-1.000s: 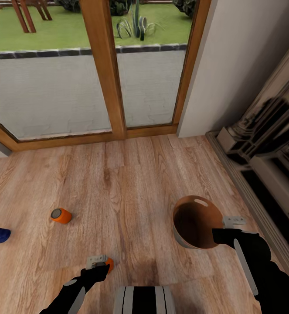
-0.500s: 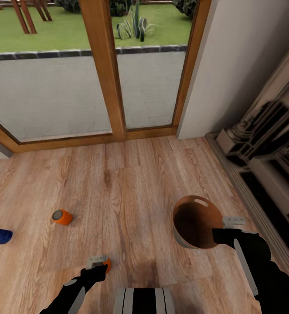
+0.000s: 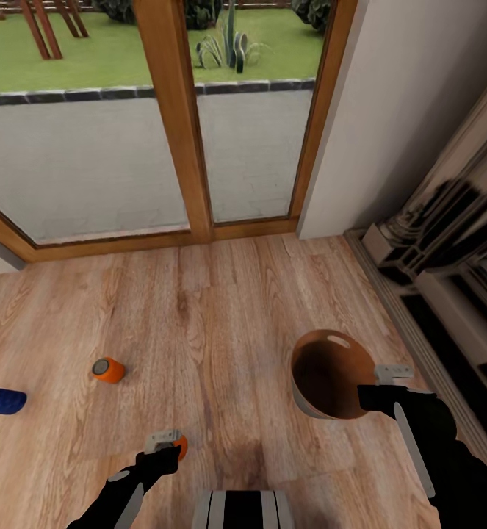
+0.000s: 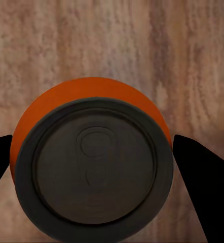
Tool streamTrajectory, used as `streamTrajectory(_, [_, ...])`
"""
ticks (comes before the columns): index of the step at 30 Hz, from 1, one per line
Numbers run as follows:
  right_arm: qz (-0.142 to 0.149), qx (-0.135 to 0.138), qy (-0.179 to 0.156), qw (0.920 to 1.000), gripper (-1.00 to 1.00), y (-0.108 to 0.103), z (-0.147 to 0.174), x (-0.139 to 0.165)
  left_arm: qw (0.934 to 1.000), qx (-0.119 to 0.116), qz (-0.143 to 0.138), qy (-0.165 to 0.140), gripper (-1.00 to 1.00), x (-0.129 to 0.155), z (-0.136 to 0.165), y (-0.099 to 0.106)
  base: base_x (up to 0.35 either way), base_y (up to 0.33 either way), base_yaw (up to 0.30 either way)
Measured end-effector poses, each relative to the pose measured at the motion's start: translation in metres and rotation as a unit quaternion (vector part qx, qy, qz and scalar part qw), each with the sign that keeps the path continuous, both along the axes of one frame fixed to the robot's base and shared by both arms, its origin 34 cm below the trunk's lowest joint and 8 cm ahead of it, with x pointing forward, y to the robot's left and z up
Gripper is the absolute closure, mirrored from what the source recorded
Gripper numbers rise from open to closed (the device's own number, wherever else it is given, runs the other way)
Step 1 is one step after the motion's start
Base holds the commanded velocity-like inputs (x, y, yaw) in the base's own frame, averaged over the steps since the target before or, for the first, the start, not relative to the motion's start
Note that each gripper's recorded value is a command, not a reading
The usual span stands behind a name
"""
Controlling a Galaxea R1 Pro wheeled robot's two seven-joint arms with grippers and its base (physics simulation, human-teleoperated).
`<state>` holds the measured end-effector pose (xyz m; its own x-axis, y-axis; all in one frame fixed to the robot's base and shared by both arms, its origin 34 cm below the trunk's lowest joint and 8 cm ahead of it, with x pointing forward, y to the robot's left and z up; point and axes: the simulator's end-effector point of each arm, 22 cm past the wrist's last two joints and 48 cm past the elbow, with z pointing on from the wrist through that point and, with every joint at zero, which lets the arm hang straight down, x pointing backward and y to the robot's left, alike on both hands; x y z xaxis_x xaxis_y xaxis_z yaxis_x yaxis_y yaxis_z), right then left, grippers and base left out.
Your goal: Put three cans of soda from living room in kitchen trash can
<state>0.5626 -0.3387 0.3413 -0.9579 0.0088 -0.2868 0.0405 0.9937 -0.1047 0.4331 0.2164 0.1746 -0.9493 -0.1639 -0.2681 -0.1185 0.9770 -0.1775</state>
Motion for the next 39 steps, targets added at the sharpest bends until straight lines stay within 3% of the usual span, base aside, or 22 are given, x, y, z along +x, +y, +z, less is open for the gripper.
streamTrajectory(39, [0.001,0.001,0.001,1.0000,1.00,0.002,0.083,0.017,1.0000,-0.002,0.000,-0.002,1.00,0.019,0.084,-0.001,0.000,0.000,0.000])
